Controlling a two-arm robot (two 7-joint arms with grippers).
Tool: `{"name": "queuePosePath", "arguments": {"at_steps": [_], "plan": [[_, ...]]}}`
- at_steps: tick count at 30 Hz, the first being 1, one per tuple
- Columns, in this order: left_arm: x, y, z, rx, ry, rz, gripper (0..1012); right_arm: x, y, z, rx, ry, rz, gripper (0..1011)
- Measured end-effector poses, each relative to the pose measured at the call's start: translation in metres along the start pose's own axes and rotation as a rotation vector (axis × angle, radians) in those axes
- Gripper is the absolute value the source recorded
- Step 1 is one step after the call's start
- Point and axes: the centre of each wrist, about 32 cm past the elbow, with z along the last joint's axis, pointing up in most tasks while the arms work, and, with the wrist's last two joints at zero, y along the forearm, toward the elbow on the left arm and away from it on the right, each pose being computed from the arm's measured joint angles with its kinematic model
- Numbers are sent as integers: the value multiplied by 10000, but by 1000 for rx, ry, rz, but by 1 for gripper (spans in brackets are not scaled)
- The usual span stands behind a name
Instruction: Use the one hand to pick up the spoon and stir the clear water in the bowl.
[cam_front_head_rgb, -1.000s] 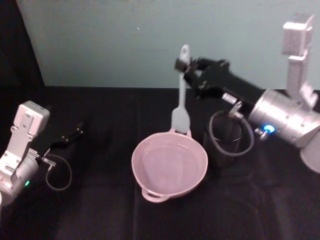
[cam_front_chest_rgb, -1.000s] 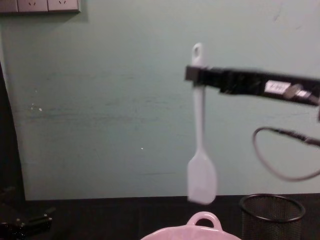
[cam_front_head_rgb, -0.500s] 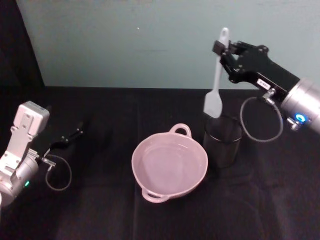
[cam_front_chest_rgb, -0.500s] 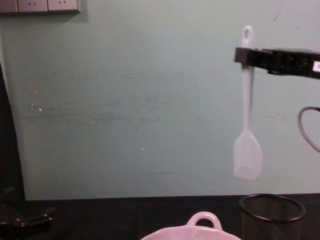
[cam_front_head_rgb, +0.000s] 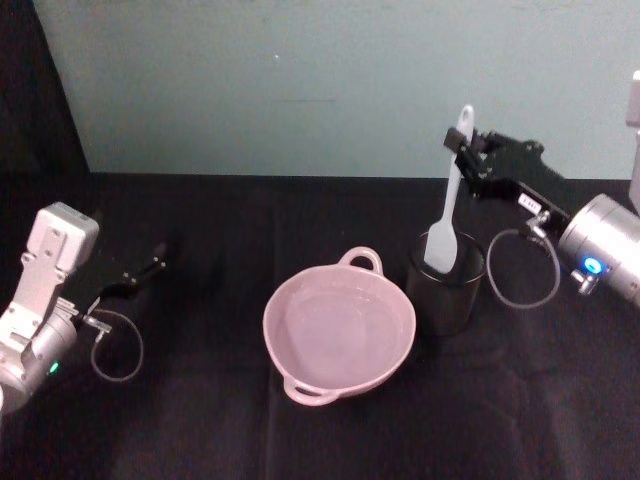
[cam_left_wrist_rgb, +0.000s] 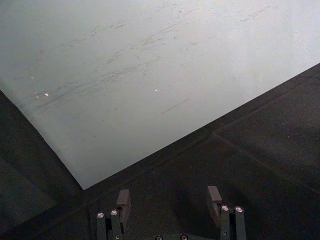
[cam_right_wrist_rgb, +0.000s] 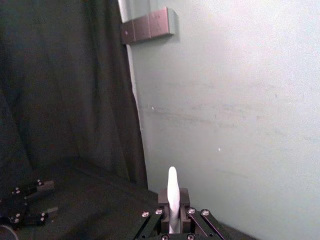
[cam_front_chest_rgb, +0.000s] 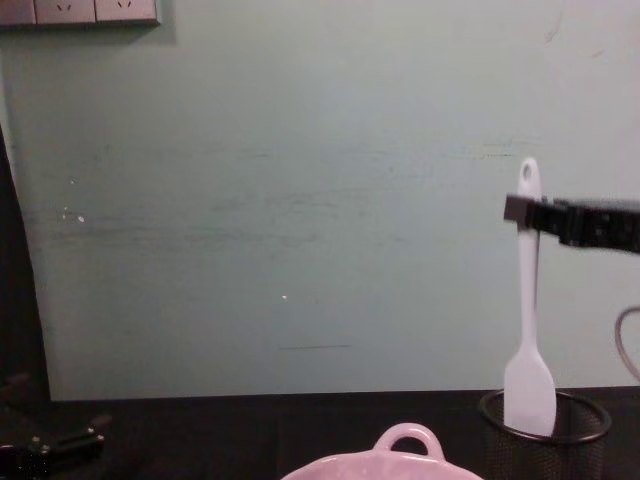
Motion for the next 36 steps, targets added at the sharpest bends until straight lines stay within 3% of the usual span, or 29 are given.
{"name": "queuePosePath", "arguments": {"at_steps": [4,11,27,36], "plan": [[0,0,0,0,0,0,1005,19,-18,-115,-12,41,-9,121],[0,0,0,0,0,0,1005,66,-72,-327,-33,170,-33,121],[0,0,0,0,0,0,1005,136,-179,-513,-77,388,-113,122],[0,0,0,0,0,0,1005,226,-313,-576,-51,450,-178,355]]}}
